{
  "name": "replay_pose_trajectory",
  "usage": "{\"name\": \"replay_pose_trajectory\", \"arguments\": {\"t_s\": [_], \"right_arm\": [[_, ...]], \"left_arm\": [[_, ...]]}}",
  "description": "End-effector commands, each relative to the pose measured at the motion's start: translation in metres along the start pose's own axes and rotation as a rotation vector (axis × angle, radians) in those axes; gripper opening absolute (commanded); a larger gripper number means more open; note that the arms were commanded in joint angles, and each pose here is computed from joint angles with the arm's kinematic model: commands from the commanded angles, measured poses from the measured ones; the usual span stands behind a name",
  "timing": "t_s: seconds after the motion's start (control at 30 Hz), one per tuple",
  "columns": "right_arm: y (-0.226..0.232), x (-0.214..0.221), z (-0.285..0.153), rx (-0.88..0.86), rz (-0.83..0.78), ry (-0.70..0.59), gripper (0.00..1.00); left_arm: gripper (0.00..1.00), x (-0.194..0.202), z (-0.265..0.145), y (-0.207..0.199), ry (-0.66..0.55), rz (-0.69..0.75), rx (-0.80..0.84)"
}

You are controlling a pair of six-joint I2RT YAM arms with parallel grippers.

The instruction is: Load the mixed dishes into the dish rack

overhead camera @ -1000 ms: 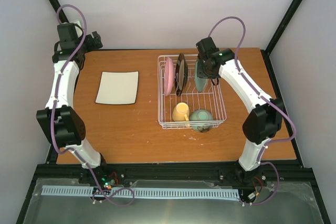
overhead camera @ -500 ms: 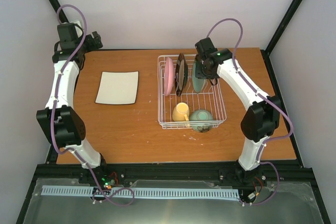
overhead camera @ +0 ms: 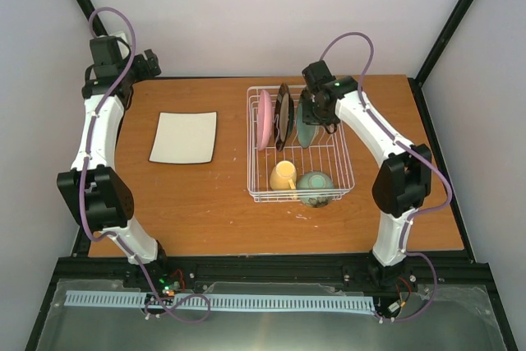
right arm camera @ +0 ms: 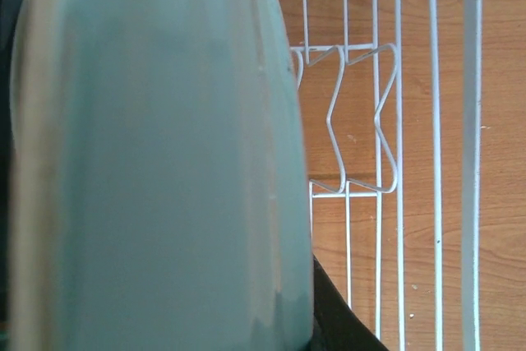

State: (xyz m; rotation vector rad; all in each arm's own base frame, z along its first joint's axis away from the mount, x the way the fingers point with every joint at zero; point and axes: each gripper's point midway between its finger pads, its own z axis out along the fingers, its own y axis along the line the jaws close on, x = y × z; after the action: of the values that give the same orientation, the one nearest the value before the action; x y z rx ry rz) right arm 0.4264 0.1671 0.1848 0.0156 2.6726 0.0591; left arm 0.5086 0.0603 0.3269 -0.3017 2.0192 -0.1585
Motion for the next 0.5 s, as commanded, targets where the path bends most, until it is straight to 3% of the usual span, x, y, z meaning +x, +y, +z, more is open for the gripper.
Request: {"name": "replay_pose_trajectory", "arguments": {"t_s": [0.0,0.17,0.27,0.47], "right_arm": [[0.004,-0.019,-0.006,-0.022,0.018,-0.058,0.03],[0.005,-0.014,0.003,-0.019,0.014,-0.029,0.04],[0.005,-0.011,0.006,-0.018,0.018,-0.018,0.09],[0.004,-0.009,0.008,-0.013,0.025,-0.017,0.33]], "left_arm": [[1.00,-0.001,-0.001,-0.001,-0.010,0.004,0.002],[1.00,-0.001,-0.001,0.000,-0.009,0.008,-0.003],[1.00,-0.001,-0.002,0.000,-0.012,0.009,-0.005],[1.00,0.001,0.000,0.000,-0.004,0.005,0.002]]}}
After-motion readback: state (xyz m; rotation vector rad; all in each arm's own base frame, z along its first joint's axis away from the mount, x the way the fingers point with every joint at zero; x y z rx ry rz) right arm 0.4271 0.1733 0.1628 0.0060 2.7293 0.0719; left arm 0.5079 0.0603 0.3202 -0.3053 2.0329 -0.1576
